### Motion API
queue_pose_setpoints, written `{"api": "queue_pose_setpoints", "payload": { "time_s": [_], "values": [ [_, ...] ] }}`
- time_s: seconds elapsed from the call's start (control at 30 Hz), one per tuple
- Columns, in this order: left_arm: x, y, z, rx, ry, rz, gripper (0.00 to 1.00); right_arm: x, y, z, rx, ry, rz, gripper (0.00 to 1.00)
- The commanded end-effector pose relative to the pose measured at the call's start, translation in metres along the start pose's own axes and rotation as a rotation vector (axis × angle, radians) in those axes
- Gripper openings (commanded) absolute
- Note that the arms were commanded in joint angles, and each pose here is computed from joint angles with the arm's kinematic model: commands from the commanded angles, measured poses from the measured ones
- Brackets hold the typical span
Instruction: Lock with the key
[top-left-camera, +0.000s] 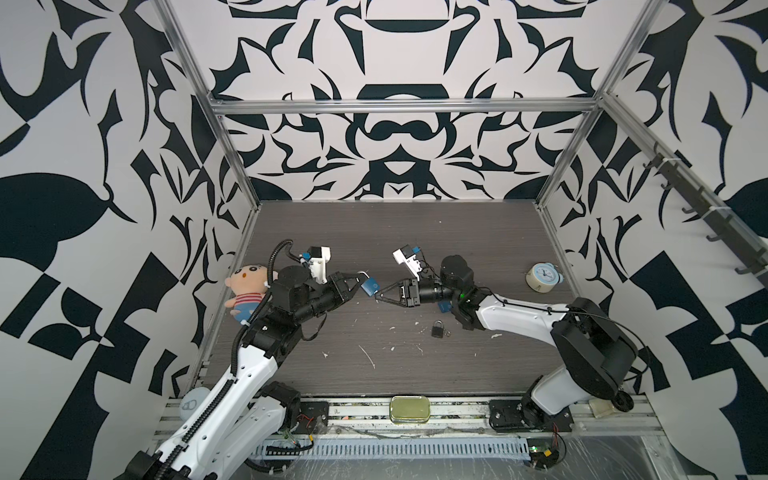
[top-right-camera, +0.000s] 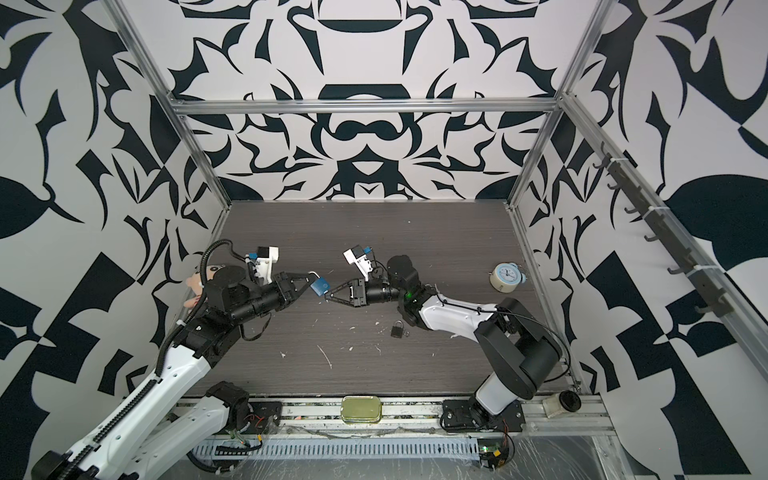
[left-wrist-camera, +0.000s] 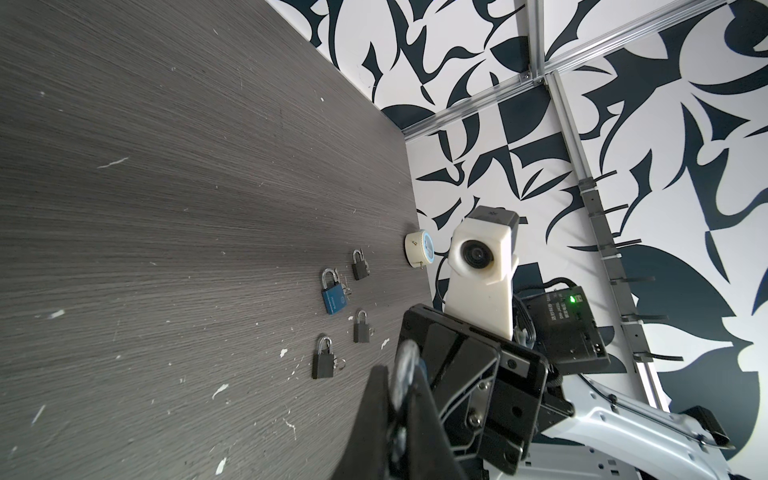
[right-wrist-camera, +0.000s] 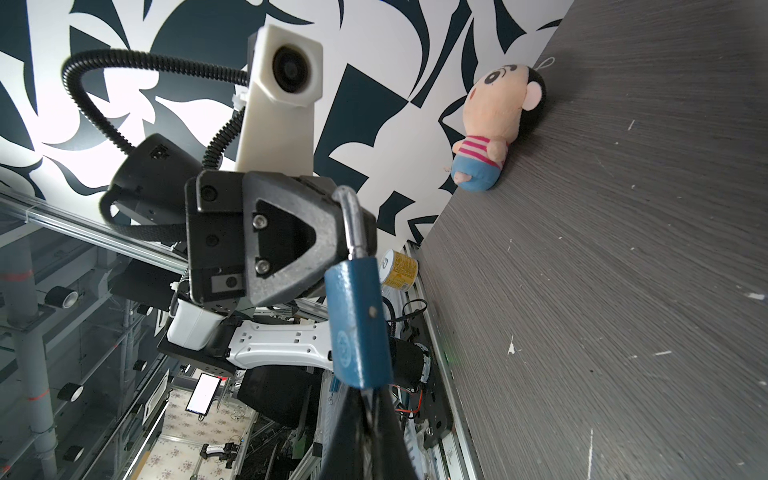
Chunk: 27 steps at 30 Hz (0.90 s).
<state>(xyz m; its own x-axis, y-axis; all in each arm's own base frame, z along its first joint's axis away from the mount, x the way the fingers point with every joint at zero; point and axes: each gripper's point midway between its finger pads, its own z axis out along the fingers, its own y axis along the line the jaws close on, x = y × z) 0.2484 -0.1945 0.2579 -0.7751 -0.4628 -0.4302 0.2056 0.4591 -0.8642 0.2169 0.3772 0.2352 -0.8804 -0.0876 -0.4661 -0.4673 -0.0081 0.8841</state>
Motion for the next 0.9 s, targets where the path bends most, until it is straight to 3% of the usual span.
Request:
{"api": "queue_pose_setpoints", "payload": {
  "time_s": [0.0,0.87],
  "values": [
    [-0.025,-0.023,-0.010,0.044,-0.093,0.047,0.00,0.004,0.012,-0.002,-0.029,0.007,-0.026,0.00],
    [-0.042,-0.018,-0.012,0.053,-0.138,0.019,0.00,0.016,0.009,-0.012,0.019,0.015,-0.020,0.00]
  ]
}}
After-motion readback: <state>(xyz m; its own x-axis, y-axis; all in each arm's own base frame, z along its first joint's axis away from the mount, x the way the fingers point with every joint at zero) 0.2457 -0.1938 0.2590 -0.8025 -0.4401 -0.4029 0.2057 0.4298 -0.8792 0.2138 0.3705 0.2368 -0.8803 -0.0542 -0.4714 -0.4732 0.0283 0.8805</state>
